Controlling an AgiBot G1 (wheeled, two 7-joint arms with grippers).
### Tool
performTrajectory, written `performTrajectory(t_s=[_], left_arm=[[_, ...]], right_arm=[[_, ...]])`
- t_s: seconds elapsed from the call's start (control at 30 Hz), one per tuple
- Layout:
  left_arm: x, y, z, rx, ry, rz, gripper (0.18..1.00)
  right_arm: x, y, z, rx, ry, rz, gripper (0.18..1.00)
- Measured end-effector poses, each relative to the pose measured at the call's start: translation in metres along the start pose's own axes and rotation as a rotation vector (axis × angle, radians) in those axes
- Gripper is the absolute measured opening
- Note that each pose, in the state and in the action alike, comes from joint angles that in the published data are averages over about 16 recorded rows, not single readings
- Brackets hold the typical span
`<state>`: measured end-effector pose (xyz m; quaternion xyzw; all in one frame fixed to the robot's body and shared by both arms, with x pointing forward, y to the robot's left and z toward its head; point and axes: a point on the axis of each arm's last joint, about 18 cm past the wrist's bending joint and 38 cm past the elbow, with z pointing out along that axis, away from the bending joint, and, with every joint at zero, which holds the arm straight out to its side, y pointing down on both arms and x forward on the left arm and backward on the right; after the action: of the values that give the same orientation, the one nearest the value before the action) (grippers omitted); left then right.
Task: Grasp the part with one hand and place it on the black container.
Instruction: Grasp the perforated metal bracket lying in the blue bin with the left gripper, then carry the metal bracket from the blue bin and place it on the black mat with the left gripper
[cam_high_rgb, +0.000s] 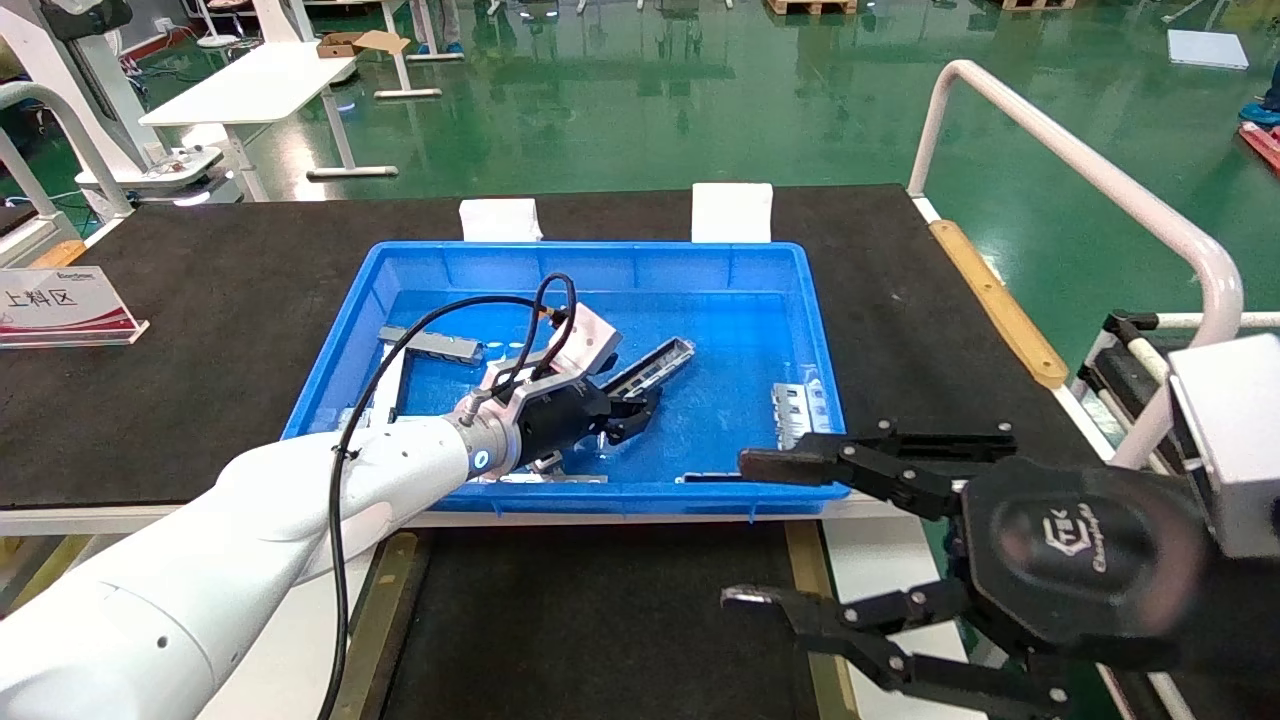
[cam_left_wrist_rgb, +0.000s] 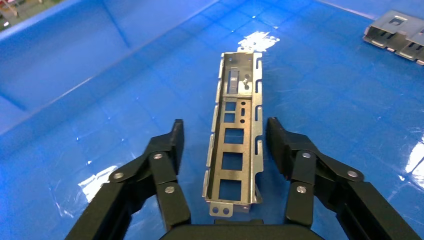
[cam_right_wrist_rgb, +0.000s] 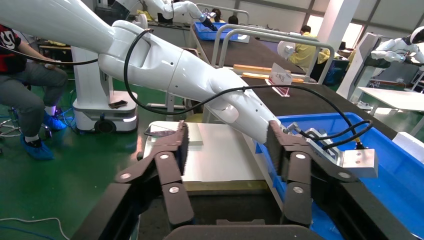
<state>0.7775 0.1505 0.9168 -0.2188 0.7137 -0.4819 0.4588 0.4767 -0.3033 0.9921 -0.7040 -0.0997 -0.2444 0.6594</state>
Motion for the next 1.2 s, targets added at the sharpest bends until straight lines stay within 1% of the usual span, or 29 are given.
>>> performTrajectory(t_s=[0.13,0.27,0.37,0.47,0.57,0.67,0.73,0.87,1.03,1.2], left_arm=[[0.0,0.002,0.001,-0.005,-0.005,-0.015,0.633],[-0.001,0.001,0.001,-0.002,-0.01,-0.03,0.544],[-0.002,-0.003,0.001,0.007,-0.015,-0.032,0.472],[-0.005,-0.009,0.0,0.021,-0.021,-0.031,0.427],[-0.01,-0.017,-0.002,0.041,-0.025,-0.027,0.381],[-0.017,-0.027,-0.006,0.066,-0.026,-0.022,0.364],[-0.023,-0.034,-0.01,0.088,-0.017,-0.016,0.353],[-0.032,-0.046,-0.027,0.15,0.038,-0.002,0.347],[-0.039,-0.055,-0.061,0.252,0.146,0.024,0.346],[-0.037,-0.054,-0.109,0.359,0.283,0.073,0.345]], right_arm=[[0.0,0.0,0.0,0.0,0.0,0.0,0.611],[0.0,0.0,0.0,0.0,0.0,0.0,0.504],[0.0,0.0,0.0,0.0,0.0,0.0,0.447],[0.0,0.0,0.0,0.0,0.0,0.0,0.379],[0.0,0.0,0.0,0.0,0.0,0.0,0.331],[0.0,0.0,0.0,0.0,0.0,0.0,0.28],[0.0,0.0,0.0,0.0,0.0,0.0,0.263],[0.0,0.0,0.0,0.0,0.0,0.0,0.223],[0.0,0.0,0.0,0.0,0.0,0.0,0.199],[0.0,0.0,0.0,0.0,0.0,0.0,0.193]])
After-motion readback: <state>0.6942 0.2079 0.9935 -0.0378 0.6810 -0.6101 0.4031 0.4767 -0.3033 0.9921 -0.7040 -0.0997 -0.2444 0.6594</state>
